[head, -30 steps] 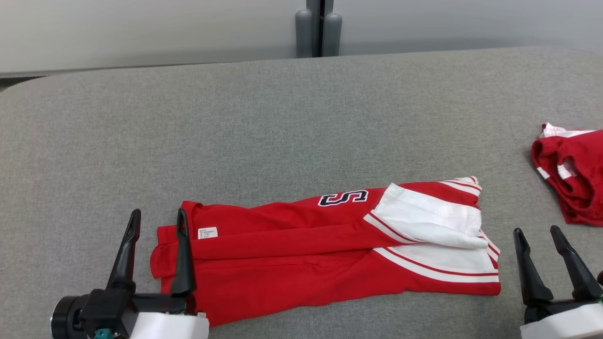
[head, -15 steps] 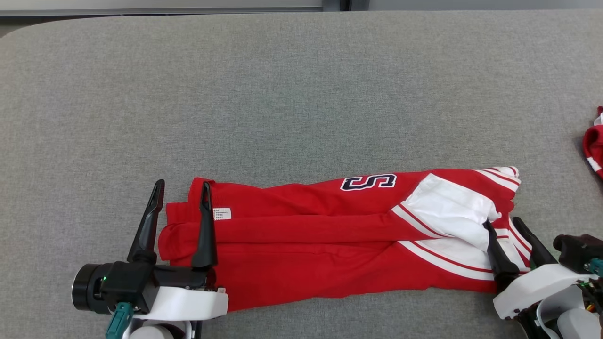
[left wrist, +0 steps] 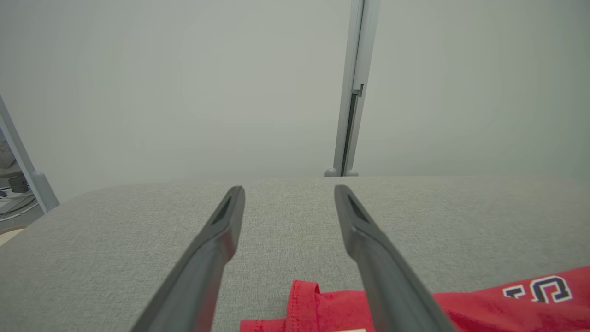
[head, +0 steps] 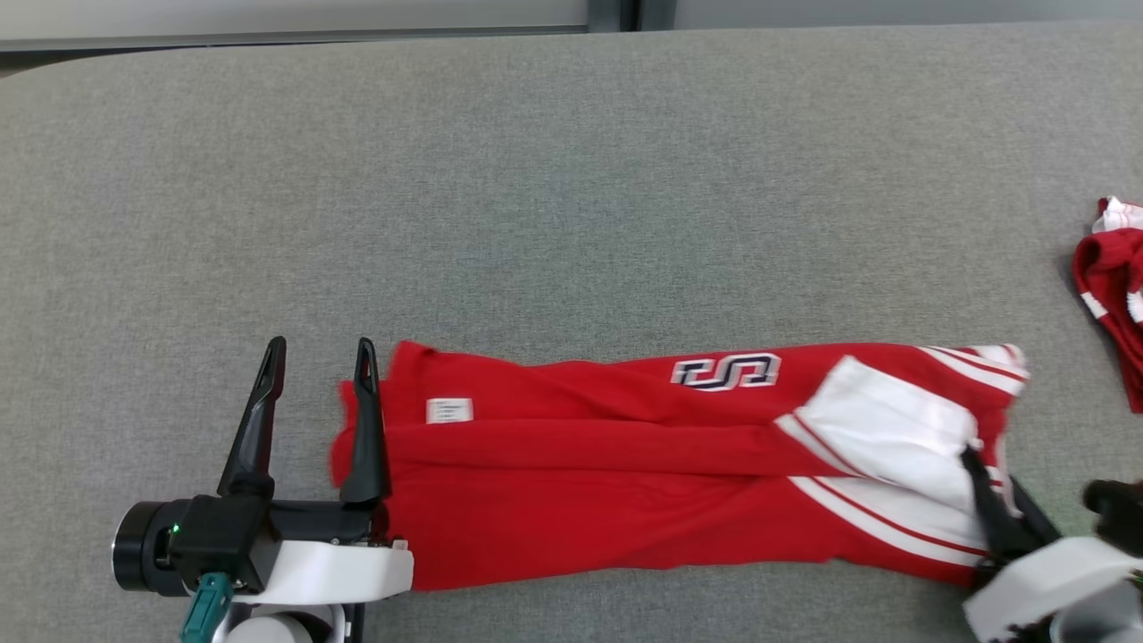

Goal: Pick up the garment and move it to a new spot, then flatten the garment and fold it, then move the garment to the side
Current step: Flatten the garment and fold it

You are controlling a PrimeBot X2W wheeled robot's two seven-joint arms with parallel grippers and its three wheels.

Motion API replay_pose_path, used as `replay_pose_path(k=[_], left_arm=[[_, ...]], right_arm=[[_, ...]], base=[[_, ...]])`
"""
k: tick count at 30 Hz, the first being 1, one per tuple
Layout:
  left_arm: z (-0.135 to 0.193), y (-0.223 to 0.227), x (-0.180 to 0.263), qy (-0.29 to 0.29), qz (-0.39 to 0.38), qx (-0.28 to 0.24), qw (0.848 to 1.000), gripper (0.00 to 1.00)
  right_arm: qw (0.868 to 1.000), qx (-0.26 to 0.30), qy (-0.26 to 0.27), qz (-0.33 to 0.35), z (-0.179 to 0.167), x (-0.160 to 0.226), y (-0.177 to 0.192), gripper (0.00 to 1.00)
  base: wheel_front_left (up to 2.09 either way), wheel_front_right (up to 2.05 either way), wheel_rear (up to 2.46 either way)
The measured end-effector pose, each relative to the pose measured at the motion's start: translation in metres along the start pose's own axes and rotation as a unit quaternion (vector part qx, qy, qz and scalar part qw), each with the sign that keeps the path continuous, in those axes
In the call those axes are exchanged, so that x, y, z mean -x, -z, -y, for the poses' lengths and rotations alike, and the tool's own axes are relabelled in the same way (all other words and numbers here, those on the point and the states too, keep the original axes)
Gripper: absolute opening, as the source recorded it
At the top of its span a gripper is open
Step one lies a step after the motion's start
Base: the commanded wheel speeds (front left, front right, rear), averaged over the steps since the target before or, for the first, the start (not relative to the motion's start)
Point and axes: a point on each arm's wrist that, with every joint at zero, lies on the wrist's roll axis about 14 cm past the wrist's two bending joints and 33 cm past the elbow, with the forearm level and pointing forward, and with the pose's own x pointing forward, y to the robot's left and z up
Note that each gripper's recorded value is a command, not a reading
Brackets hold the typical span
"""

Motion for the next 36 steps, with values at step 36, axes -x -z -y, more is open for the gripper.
replay_pose_path(k=[36], left_arm=[[-0.013, -0.01, 0.024, -0.024, 0.004, 0.001, 1.0, 1.0]], right_arm=[[0.935, 0.002, -0.354, 0.016, -0.275, 0.013, -0.045, 0.0]], base=[[0.0, 0.0, 0.0]])
